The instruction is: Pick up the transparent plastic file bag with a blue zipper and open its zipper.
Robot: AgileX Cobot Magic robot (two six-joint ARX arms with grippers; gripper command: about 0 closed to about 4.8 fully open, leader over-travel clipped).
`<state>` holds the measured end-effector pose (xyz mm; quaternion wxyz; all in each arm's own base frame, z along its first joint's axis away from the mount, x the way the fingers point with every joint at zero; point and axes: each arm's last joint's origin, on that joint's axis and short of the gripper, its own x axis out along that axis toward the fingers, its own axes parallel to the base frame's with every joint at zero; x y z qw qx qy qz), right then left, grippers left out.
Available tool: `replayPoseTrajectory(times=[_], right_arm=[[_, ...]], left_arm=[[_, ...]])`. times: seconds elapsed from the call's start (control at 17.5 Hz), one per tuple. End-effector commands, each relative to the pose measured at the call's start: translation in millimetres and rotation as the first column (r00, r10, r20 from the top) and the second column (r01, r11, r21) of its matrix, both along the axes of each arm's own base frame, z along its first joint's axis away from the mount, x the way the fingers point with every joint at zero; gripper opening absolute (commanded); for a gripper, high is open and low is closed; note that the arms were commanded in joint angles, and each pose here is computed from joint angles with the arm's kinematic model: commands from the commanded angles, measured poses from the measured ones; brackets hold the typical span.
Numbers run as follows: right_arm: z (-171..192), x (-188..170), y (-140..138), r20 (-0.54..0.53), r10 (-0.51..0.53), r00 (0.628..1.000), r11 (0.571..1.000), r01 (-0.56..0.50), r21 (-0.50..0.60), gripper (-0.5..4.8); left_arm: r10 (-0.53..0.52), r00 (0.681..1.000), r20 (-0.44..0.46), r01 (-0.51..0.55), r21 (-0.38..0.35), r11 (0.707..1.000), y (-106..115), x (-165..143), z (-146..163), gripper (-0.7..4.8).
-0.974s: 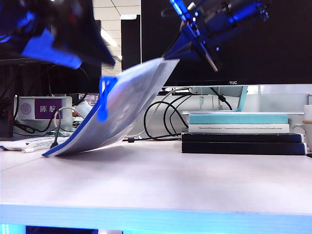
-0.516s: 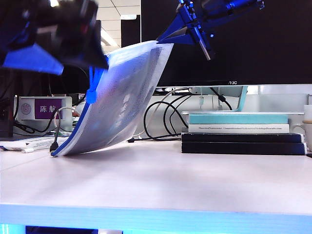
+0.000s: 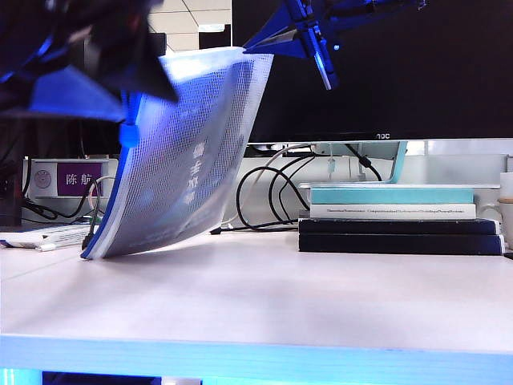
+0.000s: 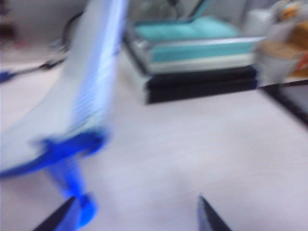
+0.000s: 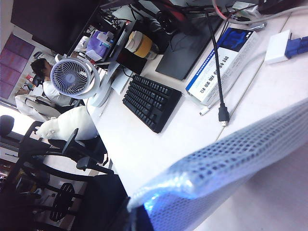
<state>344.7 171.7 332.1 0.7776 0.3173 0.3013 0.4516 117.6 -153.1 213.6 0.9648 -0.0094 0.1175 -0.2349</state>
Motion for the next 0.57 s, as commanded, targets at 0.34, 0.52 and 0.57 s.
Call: replayPoseTrajectory(times=[0.34,0.52,0.57], right_arm=[[14.6,-9.0,-0.1,0.035,0.055,0.998,0.998,-0.056,0.027,-0.02],[13.2,-10.4,1.7,0.021,0.071,0.997,0.997,-0.071,0.023,-0.02],[12.6,-10.6,1.6,0.017,0.075,0.997,0.997,-0.075,0.021,-0.02]], left_arm=[[0.115,0.993,0.024,-0.116,0.027,0.993,2.1,2.6,-0.7,2.72],[0.087,0.996,0.013,-0.088,0.019,0.996,-3.1,10.1,-6.1,1.10],[0.071,0.997,0.000,-0.071,0.024,0.997,-3.5,12.9,-8.7,0.84]])
